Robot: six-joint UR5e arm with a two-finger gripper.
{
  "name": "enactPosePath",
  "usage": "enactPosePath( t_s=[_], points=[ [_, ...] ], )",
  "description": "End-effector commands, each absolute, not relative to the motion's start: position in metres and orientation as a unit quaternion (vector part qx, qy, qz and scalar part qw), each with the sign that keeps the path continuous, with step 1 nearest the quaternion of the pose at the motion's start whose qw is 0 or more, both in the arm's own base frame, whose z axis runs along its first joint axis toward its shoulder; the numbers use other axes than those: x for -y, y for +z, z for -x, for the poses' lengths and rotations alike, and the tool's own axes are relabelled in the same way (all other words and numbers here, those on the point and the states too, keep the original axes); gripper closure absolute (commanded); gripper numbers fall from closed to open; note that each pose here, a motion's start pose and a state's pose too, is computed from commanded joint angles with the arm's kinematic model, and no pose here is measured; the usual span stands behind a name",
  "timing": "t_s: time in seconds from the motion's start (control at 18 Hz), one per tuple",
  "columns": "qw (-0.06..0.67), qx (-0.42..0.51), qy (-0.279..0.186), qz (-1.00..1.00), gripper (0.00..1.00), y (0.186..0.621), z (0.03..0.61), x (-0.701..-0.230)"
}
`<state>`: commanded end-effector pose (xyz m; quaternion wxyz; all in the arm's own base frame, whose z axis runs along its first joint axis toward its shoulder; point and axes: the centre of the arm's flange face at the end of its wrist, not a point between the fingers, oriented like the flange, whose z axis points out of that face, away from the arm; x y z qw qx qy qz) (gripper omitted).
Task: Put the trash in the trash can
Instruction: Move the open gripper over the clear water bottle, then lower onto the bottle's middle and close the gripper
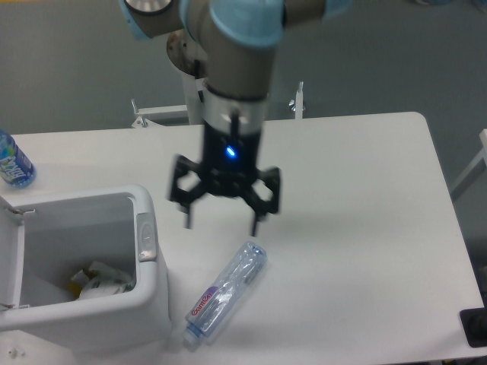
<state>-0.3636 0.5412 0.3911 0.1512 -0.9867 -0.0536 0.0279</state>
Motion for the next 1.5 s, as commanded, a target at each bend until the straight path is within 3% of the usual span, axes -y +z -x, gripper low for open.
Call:
enactPosePath(
  t_s=[0.17, 0.44, 0.78, 1.5],
  points=[
    [0.088, 0.031, 0.041, 0.995, 0.00, 0.339, 0.374, -0.539],
    [0.103, 0.008, 0.055, 0.993, 0.00, 0.288, 0.362, -0.540],
    [0.075, -0.006, 0.020, 0.997, 0.00, 0.224, 0.346, -0.560],
    [0.051, -0.017, 0.006, 0.999, 0.00, 0.183, 0.341, -0.569]
  ],
)
